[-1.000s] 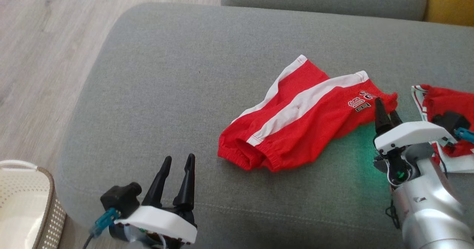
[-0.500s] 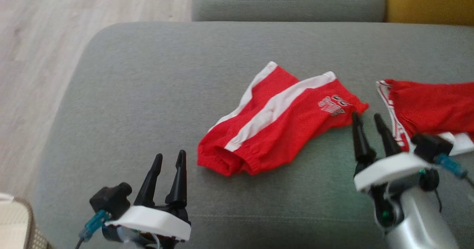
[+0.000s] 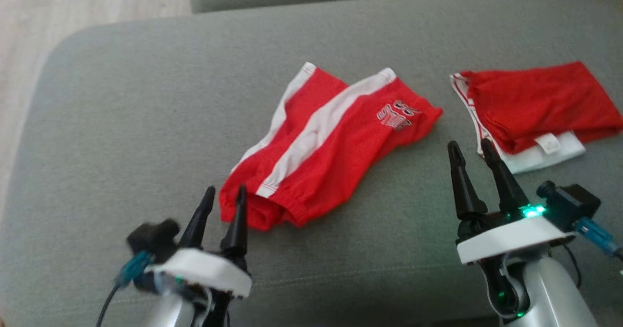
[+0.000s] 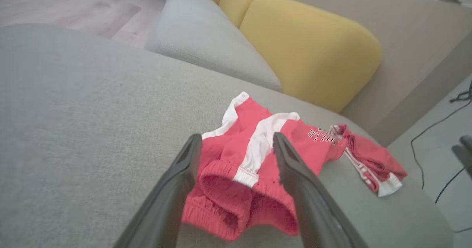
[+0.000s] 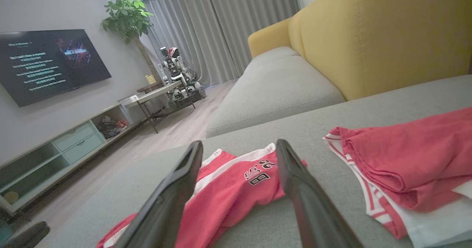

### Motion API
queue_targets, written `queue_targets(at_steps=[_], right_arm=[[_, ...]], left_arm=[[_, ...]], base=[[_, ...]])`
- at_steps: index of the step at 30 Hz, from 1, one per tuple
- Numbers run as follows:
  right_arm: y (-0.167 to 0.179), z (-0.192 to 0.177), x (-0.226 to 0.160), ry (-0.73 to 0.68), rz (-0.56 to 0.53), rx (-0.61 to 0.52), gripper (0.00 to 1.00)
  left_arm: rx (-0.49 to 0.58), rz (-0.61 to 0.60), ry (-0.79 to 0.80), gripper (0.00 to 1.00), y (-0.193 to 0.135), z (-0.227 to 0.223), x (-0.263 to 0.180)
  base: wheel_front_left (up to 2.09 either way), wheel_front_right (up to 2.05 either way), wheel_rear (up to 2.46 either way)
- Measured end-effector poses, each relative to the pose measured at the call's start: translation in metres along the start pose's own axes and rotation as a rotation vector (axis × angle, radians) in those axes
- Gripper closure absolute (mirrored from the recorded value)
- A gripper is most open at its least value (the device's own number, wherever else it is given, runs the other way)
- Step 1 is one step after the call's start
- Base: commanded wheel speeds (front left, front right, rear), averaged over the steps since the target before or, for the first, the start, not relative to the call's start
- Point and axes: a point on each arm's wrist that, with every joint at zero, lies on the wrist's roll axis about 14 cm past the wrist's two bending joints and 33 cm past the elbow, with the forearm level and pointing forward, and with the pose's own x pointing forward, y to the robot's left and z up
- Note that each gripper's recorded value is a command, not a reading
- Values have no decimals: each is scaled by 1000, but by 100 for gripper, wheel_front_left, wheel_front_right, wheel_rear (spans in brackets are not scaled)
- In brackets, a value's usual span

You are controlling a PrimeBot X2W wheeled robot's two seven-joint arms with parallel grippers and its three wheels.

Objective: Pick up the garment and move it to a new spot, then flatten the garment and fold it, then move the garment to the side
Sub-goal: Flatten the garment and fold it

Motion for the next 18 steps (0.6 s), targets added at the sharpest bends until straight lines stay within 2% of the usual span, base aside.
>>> queue_targets(at_steps=[7,11,18], right_arm=[[-17,-10,-4,30,-47,-18,0],[-30,-12,-7,36,-85,-23,0],[-52,-16,-13,50,-153,-37,0]], left_arm=[[204,-153,158,0,-21,-22,66],[269,-199,200,0,-26,-29,92],[360,-303,367,0,-39,-73,121]], base=[[0,0,0],[0,0,0],[0,0,0]])
